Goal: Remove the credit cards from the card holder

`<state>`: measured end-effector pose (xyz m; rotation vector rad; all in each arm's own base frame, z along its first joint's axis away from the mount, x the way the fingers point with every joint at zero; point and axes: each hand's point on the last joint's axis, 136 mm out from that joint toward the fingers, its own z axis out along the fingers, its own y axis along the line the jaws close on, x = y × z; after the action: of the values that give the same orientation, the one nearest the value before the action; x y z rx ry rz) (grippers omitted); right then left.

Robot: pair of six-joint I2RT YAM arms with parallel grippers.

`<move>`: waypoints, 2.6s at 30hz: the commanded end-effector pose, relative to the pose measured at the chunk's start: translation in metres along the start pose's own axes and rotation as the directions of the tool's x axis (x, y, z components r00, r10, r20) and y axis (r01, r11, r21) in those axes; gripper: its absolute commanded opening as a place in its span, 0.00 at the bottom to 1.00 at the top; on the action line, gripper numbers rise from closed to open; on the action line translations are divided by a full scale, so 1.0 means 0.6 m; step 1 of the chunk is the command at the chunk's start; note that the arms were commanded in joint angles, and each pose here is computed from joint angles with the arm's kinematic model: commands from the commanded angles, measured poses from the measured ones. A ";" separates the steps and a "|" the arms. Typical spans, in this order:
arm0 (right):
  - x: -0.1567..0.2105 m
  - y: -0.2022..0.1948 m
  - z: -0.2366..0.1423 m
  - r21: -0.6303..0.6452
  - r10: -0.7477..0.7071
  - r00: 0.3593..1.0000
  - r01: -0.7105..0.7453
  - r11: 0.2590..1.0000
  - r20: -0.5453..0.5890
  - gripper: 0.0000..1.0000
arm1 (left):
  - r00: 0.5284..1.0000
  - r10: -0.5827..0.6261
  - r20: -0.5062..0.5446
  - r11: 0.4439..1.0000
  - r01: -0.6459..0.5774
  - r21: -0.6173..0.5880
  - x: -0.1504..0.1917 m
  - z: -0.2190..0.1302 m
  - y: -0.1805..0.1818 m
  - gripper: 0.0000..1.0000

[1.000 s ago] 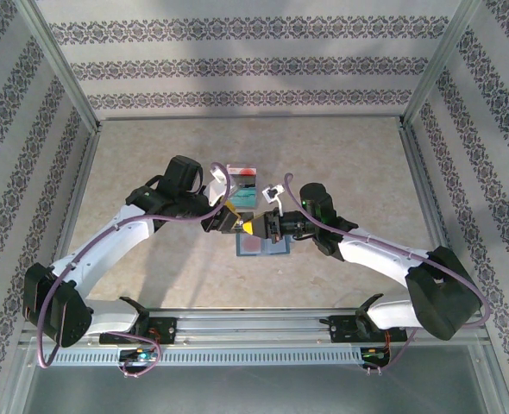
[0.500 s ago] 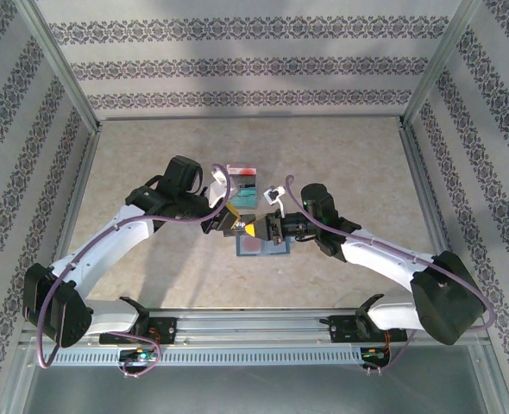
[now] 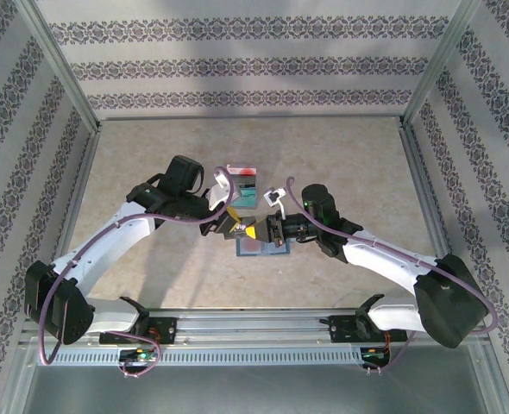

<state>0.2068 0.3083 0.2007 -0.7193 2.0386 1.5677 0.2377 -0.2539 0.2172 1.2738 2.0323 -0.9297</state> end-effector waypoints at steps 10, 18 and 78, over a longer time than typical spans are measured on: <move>-0.040 0.010 -0.025 0.024 -0.089 0.992 0.087 0.996 0.090 0.36 | 0.999 0.027 -0.030 1.000 -0.027 0.005 0.015 0.003 -0.002 0.00; -0.044 -0.022 -0.051 0.171 -0.092 0.984 0.065 0.983 0.154 0.59 | 0.995 0.076 0.066 0.979 -0.062 -0.194 -0.010 -0.010 0.045 0.00; -0.030 -0.171 -0.135 0.647 0.005 0.958 -0.197 0.736 0.286 0.98 | 0.908 0.412 -0.080 0.886 -0.419 -0.199 0.003 0.102 0.361 0.00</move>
<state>0.2764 0.2116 0.1460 -0.1287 2.2530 0.7972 0.4425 -0.2386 0.1231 1.4931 1.7400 -0.4450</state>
